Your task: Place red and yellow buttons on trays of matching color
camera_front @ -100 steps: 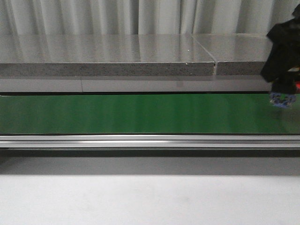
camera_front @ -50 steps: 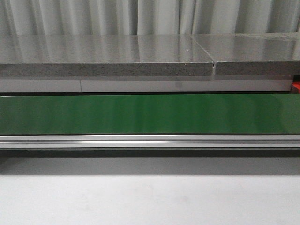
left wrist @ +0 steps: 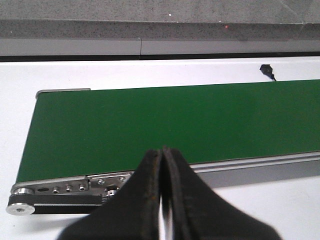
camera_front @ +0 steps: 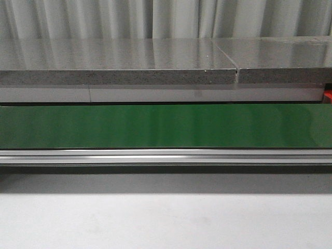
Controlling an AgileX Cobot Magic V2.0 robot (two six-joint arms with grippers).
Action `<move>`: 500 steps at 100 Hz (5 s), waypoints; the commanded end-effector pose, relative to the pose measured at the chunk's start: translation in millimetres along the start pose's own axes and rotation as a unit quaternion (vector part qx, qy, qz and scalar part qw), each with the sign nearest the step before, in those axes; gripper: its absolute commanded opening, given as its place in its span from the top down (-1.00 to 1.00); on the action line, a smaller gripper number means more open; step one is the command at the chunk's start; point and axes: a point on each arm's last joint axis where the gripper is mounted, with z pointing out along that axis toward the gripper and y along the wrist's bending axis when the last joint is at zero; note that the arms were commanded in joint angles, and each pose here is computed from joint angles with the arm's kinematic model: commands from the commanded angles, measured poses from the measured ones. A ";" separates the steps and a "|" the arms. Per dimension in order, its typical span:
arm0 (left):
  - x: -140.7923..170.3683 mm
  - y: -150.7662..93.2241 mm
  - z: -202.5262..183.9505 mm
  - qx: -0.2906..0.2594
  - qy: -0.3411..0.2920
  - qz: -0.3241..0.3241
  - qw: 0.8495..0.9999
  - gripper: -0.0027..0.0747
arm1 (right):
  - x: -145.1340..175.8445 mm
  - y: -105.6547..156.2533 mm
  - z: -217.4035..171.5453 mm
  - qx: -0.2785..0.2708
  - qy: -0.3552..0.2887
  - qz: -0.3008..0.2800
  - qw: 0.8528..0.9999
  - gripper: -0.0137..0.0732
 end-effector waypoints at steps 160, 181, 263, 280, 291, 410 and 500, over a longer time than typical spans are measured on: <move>-15.3 -1.2 -2.8 0.003 -0.047 -0.007 0.999 0.98 | 48.6 -23.5 76.0 0.045 0.032 0.027 0.998 -0.54; -15.3 -1.2 -2.8 0.003 -0.047 -0.007 0.999 0.98 | 30.8 -16.4 45.3 0.036 -0.027 0.028 0.999 -0.54; -15.3 -1.2 -2.8 0.003 -0.047 -0.007 0.999 0.98 | 58.3 110.0 -148.8 -0.267 -0.248 -0.246 0.898 -0.53; -15.3 -1.2 -2.8 0.003 -0.047 -0.007 0.999 0.98 | 88.1 85.0 -171.9 -0.273 -0.279 -0.264 0.882 -0.53; -15.3 -1.2 -2.8 0.003 -0.047 -0.007 0.999 0.98 | 109.8 67.6 -183.2 -0.275 -0.296 -0.277 0.872 -0.51; -15.3 -1.2 -2.8 0.003 -0.047 -0.007 0.999 0.98 | 158.9 33.9 -203.5 -0.294 -0.287 -0.298 0.862 0.84; -15.3 -1.2 -2.8 0.003 -0.047 -0.007 0.999 0.98 | 212.6 25.0 -126.6 -0.331 -0.372 -0.213 0.841 0.84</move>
